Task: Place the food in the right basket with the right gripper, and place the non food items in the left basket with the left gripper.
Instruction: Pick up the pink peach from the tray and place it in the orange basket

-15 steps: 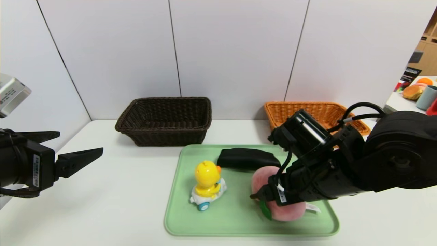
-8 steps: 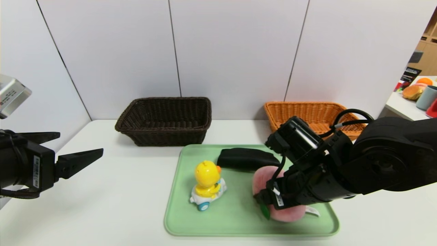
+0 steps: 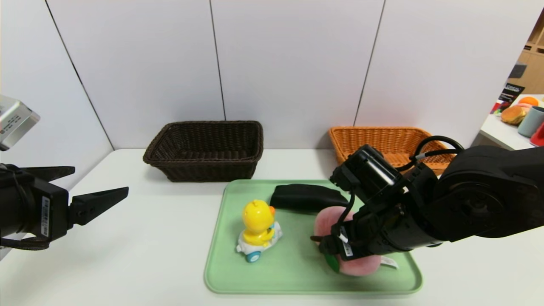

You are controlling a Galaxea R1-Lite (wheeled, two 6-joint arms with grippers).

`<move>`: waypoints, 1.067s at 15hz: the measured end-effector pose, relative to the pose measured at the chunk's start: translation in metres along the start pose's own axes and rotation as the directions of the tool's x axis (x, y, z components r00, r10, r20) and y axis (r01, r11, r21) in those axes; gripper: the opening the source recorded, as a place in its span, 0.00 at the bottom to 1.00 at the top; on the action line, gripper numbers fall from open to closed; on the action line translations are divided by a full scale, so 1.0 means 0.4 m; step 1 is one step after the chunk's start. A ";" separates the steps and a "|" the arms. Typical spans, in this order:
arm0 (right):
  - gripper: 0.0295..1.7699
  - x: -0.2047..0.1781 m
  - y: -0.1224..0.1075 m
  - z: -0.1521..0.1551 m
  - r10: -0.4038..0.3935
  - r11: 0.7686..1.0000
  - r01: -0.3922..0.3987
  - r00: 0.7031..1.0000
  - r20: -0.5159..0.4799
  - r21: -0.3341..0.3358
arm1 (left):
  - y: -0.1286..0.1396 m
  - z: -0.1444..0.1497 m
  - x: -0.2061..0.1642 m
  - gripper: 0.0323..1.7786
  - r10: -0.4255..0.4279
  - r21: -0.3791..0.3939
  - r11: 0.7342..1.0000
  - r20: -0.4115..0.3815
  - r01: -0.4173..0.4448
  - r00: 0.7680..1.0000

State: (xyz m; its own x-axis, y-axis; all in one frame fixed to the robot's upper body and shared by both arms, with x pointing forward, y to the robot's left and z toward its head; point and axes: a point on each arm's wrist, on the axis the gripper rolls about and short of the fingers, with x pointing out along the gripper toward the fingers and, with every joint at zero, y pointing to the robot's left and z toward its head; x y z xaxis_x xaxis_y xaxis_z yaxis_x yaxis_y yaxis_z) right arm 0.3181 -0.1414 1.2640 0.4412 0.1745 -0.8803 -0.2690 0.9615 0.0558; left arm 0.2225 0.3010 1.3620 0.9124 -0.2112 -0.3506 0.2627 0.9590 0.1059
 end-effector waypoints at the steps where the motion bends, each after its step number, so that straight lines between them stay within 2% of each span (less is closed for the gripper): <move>1: 0.97 0.000 0.000 0.000 0.000 1.000 0.000 1.000 0.000 0.000 | 0.000 0.000 0.000 0.95 0.000 0.000 1.000 -0.001 0.000 1.000; 7: 0.97 0.002 -0.001 -0.002 -0.002 1.000 0.002 1.000 -0.003 -0.001 | 0.000 0.000 0.001 0.95 -0.001 0.000 1.000 -0.001 0.001 1.000; 10: 0.71 0.007 0.000 -0.002 0.008 1.000 -0.008 1.000 0.013 0.003 | 0.000 0.000 0.002 0.95 -0.001 0.000 1.000 -0.002 0.001 1.000; 12: 0.57 0.011 0.000 -0.007 0.006 1.000 -0.006 1.000 0.008 0.001 | 0.000 0.000 0.002 0.95 -0.001 0.000 1.000 -0.002 0.001 1.000; 14: 0.48 0.014 0.000 -0.009 0.003 1.000 -0.003 1.000 0.003 0.000 | 0.000 0.000 0.002 0.95 -0.001 0.000 1.000 -0.002 0.001 1.000; 16: 0.43 0.011 0.002 -0.011 0.005 1.000 -0.005 1.000 0.004 -0.002 | 0.000 0.000 0.002 0.95 -0.002 0.000 1.000 -0.002 0.002 1.000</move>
State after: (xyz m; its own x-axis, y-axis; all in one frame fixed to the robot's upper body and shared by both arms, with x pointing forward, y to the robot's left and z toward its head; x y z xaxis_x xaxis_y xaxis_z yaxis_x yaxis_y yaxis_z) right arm 0.3163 -0.1409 1.2582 0.4435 0.1797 -0.8781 -0.2724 0.9604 0.0590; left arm 0.2231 0.3009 1.3618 0.9113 -0.2123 -0.3528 0.2640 0.9588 0.1051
